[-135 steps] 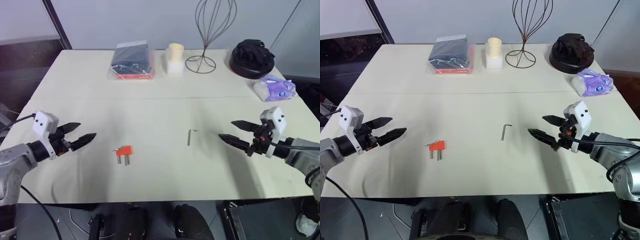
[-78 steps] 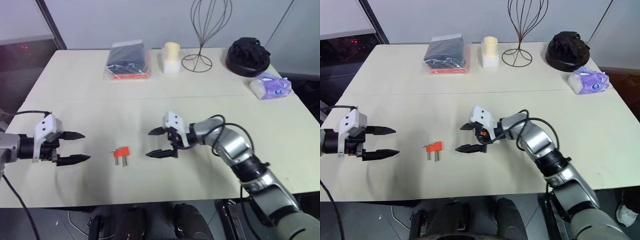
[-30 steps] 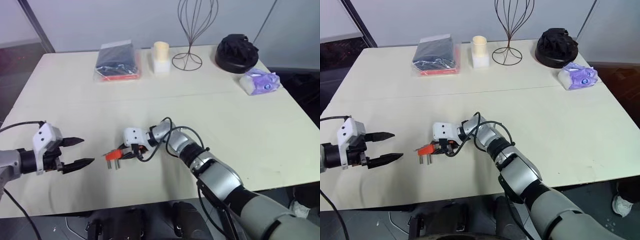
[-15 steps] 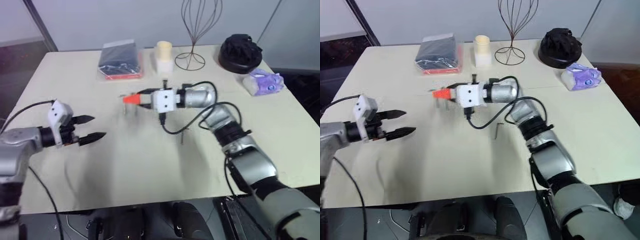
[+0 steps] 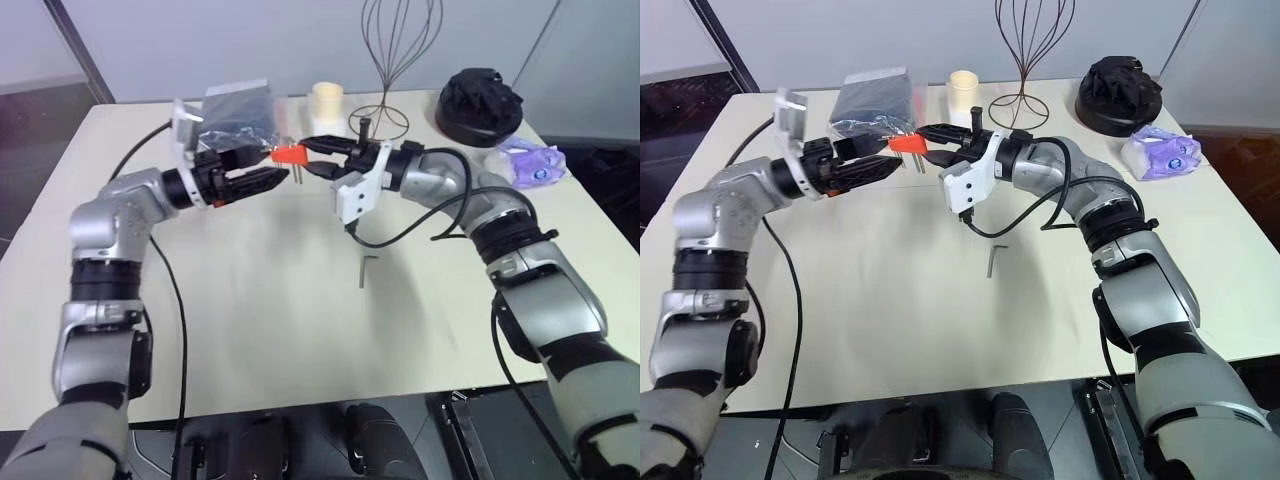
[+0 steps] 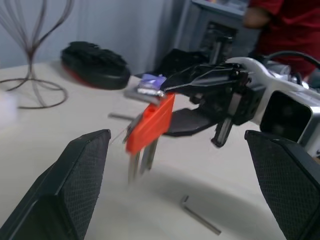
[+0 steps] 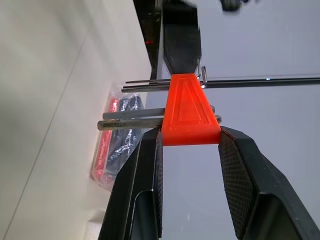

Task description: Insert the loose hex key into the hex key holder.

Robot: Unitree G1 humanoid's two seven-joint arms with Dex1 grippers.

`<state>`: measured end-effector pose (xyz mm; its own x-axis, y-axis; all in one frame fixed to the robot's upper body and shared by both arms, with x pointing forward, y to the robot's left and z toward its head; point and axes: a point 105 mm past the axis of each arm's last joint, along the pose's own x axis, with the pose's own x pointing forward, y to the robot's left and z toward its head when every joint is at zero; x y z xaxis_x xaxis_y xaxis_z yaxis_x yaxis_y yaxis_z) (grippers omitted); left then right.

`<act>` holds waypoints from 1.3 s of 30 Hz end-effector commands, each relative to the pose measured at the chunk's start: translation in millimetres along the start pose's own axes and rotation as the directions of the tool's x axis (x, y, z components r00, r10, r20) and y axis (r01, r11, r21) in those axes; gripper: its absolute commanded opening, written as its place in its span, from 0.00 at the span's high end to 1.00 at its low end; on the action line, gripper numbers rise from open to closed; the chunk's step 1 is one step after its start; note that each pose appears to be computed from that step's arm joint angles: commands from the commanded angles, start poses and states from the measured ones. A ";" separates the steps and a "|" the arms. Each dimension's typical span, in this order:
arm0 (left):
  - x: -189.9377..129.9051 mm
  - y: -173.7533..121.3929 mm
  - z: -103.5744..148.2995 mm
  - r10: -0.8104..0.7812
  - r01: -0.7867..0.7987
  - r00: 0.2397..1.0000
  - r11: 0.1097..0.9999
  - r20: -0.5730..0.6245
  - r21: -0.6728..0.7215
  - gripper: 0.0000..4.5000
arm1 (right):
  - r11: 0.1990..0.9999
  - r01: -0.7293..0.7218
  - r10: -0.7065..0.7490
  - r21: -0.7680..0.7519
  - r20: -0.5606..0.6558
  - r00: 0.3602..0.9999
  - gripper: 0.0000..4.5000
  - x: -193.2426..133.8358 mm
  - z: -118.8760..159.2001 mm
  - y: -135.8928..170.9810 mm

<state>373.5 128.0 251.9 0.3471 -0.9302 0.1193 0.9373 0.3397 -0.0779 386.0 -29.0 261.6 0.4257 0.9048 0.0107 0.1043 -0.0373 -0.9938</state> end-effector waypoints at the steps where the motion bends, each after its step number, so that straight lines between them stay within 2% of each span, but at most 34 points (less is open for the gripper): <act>1: 7.3 1.4 8.7 -0.036 0.036 0.999 0.998 0.000 0.059 0.00 | 0.998 0.057 -0.056 -0.032 0.024 0.998 0.77 2.4 4.6 -18.3; 7: 14.5 8.8 1.7 -0.042 0.042 0.999 0.997 -0.006 0.066 0.00 | 0.998 0.055 -0.055 -0.018 0.019 0.998 0.77 2.5 5.0 -16.1; 20: 16.1 12.9 7.1 -0.047 0.046 0.999 0.996 0.019 0.075 0.00 | 0.999 0.038 -0.038 0.012 0.018 0.999 0.77 3.1 7.3 -8.8; 23: 16.0 12.4 6.0 -0.051 0.050 0.999 0.996 0.018 0.074 0.18 | 0.999 0.038 -0.038 0.014 0.020 0.999 0.77 3.5 7.8 -8.9; 30: 16.3 11.8 3.7 -0.058 0.057 0.998 0.996 0.016 0.073 1.00 | 0.999 0.039 -0.040 0.021 0.023 0.999 0.77 3.4 9.7 -7.9; 39: 17.2 12.8 -2.2 -0.053 0.054 0.999 0.995 -0.012 0.087 1.00 | 0.998 0.049 -0.049 0.025 0.020 0.999 0.77 4.3 9.6 -11.5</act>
<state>390.5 112.5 241.3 0.2841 -0.9536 0.1002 0.9588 0.2832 -0.0231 383.6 -23.3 249.8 0.4254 0.9049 -0.0157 0.0523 -0.0419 -0.9978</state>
